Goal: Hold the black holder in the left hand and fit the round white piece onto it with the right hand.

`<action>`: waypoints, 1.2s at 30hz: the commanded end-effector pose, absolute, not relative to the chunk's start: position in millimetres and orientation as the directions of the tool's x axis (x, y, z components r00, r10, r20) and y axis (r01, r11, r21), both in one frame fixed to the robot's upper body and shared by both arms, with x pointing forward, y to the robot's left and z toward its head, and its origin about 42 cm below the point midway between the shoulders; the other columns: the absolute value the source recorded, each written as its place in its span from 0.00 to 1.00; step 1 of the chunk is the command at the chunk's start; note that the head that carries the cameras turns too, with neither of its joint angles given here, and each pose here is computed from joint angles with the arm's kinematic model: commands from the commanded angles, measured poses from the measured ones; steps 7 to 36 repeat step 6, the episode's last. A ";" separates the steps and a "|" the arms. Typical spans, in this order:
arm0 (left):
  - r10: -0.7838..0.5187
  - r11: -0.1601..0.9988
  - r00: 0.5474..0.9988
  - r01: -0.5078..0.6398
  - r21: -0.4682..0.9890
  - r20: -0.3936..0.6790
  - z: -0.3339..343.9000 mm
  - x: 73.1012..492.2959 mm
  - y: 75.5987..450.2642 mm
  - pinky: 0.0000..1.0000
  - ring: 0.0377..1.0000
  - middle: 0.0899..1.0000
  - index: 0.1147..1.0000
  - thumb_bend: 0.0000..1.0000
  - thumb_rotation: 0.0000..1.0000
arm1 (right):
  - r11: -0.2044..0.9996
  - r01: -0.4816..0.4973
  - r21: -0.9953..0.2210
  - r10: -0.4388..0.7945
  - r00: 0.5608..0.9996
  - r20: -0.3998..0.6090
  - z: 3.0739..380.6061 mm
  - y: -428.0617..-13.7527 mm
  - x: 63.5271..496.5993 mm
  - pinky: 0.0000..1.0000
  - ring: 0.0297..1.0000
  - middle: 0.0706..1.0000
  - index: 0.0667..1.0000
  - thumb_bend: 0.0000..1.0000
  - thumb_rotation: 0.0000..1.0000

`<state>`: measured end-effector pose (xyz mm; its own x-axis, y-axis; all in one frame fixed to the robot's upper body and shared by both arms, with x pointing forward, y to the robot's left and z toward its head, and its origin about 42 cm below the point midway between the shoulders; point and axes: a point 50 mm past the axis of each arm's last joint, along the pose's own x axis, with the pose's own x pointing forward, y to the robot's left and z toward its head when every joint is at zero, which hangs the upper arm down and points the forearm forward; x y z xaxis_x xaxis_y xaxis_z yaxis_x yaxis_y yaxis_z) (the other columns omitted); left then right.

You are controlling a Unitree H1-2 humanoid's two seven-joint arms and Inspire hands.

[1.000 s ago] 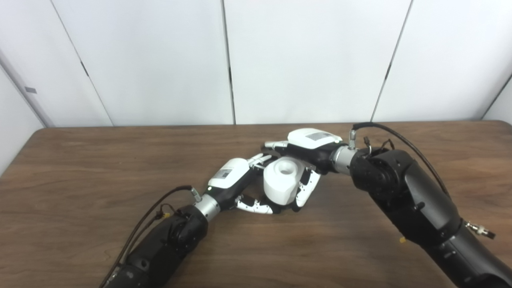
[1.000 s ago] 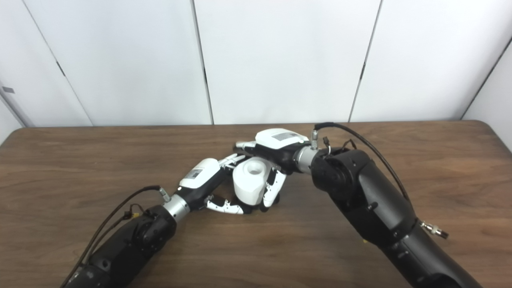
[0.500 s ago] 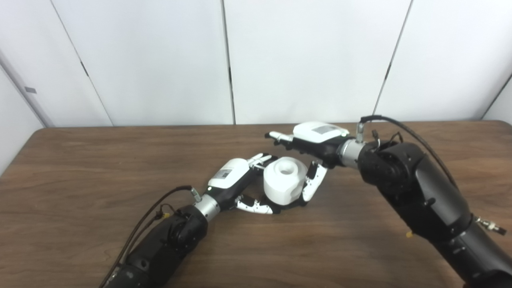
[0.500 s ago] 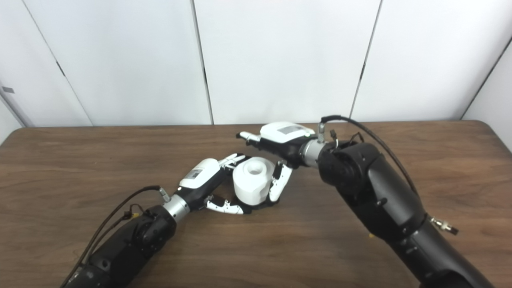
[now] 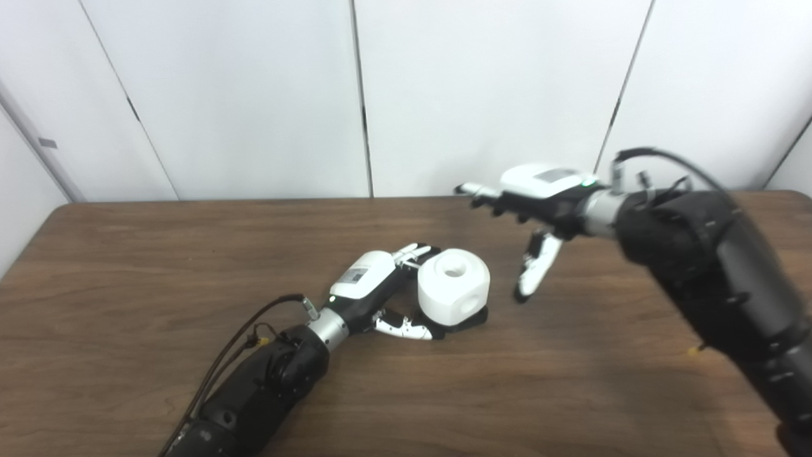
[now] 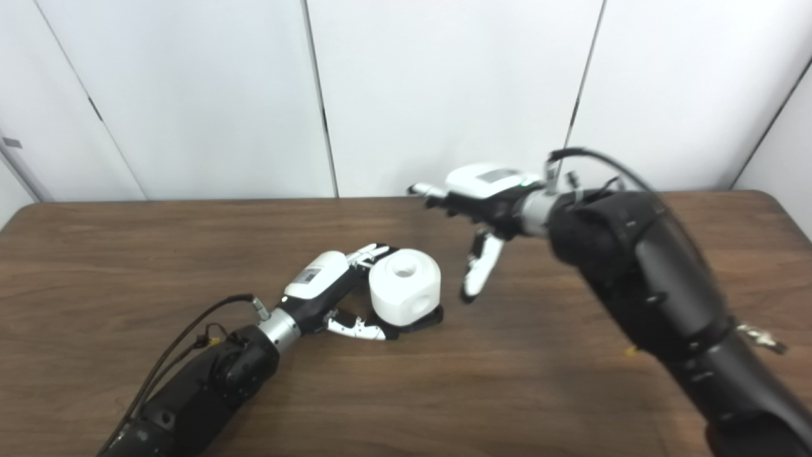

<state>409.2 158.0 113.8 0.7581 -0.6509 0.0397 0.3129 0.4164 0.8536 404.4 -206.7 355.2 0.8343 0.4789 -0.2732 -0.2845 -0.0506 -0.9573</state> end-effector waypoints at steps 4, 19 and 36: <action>-0.671 0.302 0.735 0.395 0.867 -0.102 91.9 402.3 160.8 0.89 0.97 0.94 0.41 0.52 0.07 | 0.117 -0.125 -0.985 0.487 0.872 -0.052 380.5 -240.3 403.1 0.61 0.77 0.82 0.83 0.94 0.17; -0.670 0.298 0.735 0.396 0.869 -0.106 92.7 403.7 162.0 0.89 0.97 0.94 0.41 0.52 0.07 | 0.163 -0.087 -0.983 0.478 0.878 0.002 378.3 -253.2 402.2 0.61 0.76 0.80 0.79 0.88 0.13; -0.670 0.298 0.735 0.396 0.869 -0.106 92.7 403.7 162.0 0.89 0.97 0.94 0.41 0.52 0.07 | 0.163 -0.087 -0.983 0.478 0.878 0.002 378.3 -253.2 402.2 0.61 0.76 0.80 0.79 0.88 0.13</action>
